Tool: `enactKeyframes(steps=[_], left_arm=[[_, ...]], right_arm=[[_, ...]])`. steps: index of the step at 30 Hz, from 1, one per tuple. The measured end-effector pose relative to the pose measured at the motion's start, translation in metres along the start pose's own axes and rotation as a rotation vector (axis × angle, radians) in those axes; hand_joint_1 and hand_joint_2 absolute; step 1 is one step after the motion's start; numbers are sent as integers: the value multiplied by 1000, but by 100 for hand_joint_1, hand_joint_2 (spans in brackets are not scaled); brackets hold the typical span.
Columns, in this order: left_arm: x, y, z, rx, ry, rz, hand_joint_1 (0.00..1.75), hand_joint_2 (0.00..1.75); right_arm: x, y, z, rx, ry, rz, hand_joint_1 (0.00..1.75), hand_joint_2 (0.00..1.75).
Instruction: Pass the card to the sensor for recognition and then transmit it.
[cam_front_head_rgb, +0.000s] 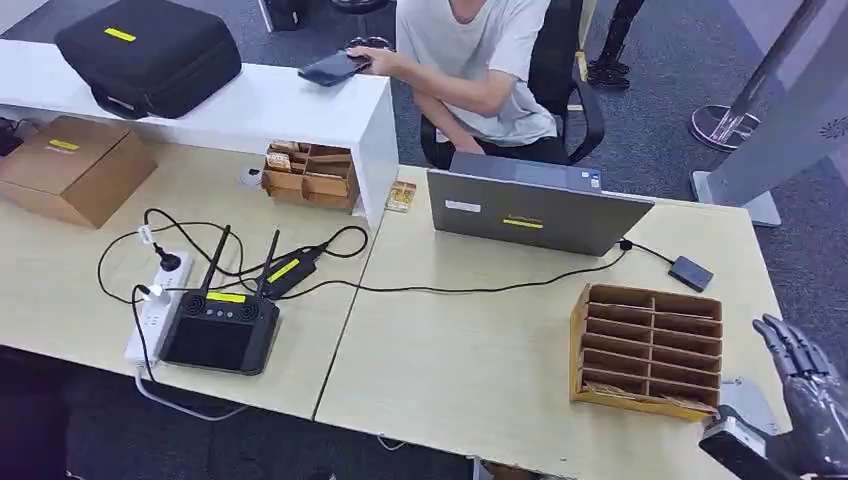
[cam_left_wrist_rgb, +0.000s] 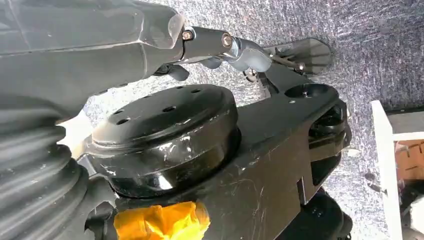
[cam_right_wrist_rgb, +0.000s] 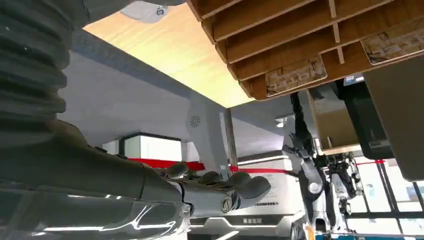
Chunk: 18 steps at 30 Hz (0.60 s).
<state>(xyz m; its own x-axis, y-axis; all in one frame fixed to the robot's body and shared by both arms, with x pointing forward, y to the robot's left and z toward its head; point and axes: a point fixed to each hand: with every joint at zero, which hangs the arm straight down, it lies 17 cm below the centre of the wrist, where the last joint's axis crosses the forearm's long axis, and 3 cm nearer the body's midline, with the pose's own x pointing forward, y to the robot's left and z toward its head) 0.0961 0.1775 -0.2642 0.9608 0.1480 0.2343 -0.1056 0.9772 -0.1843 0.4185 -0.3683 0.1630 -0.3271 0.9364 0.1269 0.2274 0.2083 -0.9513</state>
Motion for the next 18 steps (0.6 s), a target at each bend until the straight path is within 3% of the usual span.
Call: enactKeyframes(steps=[12, 18], left_arm=[[-1, 0, 0, 0, 3, 0, 0, 175], [-1, 1, 0, 3, 4, 13, 0, 175]], right_arm=[[-7, 4, 4, 6, 22, -2, 0, 175], [-5, 1, 28, 8, 43, -1, 0, 175]])
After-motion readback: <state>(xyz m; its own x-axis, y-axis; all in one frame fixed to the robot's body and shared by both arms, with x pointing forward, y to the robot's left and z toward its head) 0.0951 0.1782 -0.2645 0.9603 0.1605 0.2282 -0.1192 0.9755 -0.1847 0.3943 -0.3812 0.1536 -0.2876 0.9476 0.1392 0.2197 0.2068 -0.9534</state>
